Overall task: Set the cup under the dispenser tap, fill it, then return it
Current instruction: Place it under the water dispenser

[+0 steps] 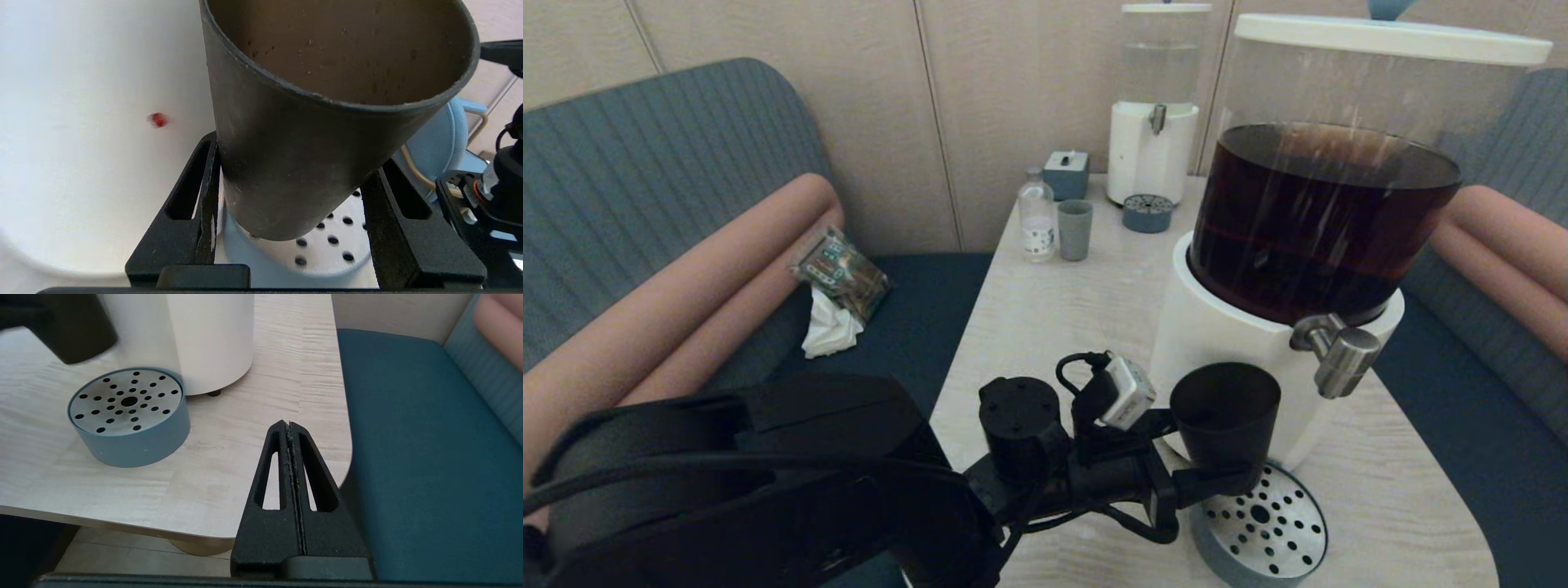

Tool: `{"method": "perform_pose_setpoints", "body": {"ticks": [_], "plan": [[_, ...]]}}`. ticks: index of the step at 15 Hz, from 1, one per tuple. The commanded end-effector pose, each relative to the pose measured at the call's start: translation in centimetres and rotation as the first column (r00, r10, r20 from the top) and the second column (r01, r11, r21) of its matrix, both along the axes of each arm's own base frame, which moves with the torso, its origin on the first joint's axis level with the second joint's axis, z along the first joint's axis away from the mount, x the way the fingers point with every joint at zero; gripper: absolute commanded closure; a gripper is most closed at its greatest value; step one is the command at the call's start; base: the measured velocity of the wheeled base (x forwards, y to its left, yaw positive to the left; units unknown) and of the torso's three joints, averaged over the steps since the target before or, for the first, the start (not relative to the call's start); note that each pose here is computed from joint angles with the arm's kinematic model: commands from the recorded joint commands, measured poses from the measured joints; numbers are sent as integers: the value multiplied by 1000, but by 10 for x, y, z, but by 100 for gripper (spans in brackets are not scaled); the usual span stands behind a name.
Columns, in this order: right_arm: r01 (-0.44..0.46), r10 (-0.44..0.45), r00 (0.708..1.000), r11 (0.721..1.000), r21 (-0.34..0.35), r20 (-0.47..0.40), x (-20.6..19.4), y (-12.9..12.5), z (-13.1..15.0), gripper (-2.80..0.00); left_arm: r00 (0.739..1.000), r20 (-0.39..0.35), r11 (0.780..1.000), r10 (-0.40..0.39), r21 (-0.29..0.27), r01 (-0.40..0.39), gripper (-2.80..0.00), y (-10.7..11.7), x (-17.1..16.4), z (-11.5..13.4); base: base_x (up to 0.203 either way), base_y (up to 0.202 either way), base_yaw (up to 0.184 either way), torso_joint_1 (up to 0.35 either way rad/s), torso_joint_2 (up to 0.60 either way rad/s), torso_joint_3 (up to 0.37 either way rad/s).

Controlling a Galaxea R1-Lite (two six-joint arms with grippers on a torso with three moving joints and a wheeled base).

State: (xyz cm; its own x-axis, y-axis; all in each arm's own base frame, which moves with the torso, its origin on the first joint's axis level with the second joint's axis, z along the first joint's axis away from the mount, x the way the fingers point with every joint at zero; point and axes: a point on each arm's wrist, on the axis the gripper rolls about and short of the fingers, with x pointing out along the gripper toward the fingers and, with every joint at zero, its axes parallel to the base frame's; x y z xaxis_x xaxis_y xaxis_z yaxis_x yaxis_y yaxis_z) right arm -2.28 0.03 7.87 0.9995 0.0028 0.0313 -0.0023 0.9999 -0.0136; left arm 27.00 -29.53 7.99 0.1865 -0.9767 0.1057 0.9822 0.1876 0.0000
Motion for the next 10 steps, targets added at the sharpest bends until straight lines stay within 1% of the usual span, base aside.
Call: {"method": "perform_pose_setpoints", "body": {"ticks": [1,2,5,10], "plan": [[0,0,1000,1000,0,-8,1,0,-3,0,1000,-2,1000,-13,1,13,0,-11,3,-12,0,0,0,0,0,0],[0,0,1000,1000,0,-8,1,0,-3,0,1000,0,1000,-15,-5,15,0,-16,3,-13,0,0,0,0,0,0],[0,0,1000,1000,0,-8,1,0,-3,0,999,-17,999,-35,4,36,0,-26,-4,-21,0,0,0,0,0,0],[0,0,1000,1000,0,-8,1,0,-3,0,999,-40,999,-26,24,27,0,-28,-3,-34,0,0,0,0,0,0]]}}
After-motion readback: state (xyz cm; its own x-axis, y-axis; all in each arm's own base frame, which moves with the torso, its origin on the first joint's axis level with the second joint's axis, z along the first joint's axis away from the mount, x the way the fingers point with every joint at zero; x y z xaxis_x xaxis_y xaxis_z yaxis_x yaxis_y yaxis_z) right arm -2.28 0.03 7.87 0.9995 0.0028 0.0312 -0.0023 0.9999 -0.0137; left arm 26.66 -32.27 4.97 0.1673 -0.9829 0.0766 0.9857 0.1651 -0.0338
